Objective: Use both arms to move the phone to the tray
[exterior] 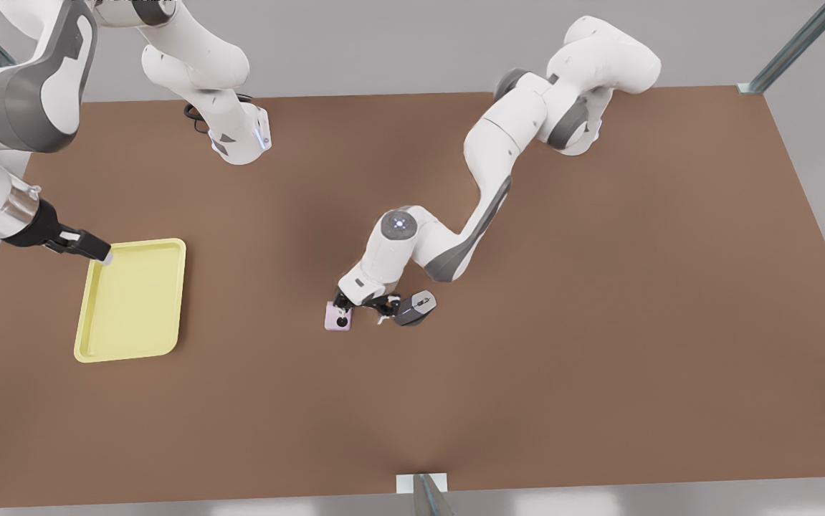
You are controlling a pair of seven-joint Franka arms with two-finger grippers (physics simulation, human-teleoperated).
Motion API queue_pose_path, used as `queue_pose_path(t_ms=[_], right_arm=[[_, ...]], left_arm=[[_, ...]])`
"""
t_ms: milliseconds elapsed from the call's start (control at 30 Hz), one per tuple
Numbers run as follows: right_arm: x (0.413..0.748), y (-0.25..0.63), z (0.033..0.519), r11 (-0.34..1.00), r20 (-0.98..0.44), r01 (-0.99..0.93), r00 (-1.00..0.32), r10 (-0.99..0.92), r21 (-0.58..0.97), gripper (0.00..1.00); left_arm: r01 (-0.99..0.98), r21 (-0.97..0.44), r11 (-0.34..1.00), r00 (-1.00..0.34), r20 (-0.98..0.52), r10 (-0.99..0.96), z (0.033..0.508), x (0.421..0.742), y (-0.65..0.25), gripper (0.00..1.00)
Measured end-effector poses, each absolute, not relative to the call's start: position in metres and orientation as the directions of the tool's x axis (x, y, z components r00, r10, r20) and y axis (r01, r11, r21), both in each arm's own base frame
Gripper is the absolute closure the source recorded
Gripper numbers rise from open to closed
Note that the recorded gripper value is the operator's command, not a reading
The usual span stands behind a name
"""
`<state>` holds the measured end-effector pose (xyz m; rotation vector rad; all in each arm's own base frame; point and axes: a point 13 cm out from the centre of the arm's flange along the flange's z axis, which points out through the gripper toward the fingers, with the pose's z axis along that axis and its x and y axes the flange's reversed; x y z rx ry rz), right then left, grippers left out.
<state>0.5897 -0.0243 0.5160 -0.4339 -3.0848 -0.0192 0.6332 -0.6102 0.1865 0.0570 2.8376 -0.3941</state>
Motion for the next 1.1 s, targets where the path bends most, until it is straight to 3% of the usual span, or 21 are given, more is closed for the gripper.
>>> queue_pose_path(t_ms=[67,167,233,300,433,567,733,1100], right_arm=[[0.594,-0.011,0.509,0.971,0.040,0.240,-0.970,0.240,0.002,0.00],[0.595,-0.002,0.503,0.978,0.050,0.208,-0.977,0.208,0.002,0.00],[0.597,0.001,0.496,0.981,0.060,0.195,-0.979,0.194,0.003,0.00],[0.592,0.006,0.492,0.985,0.066,0.174,-0.983,0.174,-0.003,0.00],[0.571,0.000,0.472,0.986,0.091,0.164,-0.982,0.165,-0.015,0.00],[0.575,0.009,0.464,0.991,0.082,0.135,-0.987,0.136,-0.014,0.00],[0.575,0.013,0.456,0.993,0.084,0.118,-0.989,0.118,-0.003,0.00],[0.578,0.020,0.450,0.996,0.077,0.086,-0.993,0.086,-0.001,0.00]], left_arm=[[-0.090,-0.207,0.974,-0.971,-0.198,-0.132,0.239,0.708,-0.475,0.00],[-0.260,-0.109,0.960,-0.952,-0.135,-0.273,0.324,0.748,-0.283,0.00],[-0.317,-0.059,0.947,-0.941,-0.105,-0.322,0.378,0.731,-0.195,0.00],[-0.318,-0.030,0.948,-0.945,-0.071,-0.320,0.424,0.692,-0.140,0.00],[-0.232,-0.009,0.973,-0.972,-0.046,-0.232,0.479,0.626,-0.098,0.00],[-0.121,0.023,0.992,-0.992,-0.025,-0.120,0.495,0.606,-0.097,0.00],[0.014,0.028,1.000,-0.998,0.059,0.012,0.452,0.617,-0.117,0.00],[0.151,-0.008,0.989,-0.985,0.082,0.151,0.434,0.622,-0.122,0.00]])
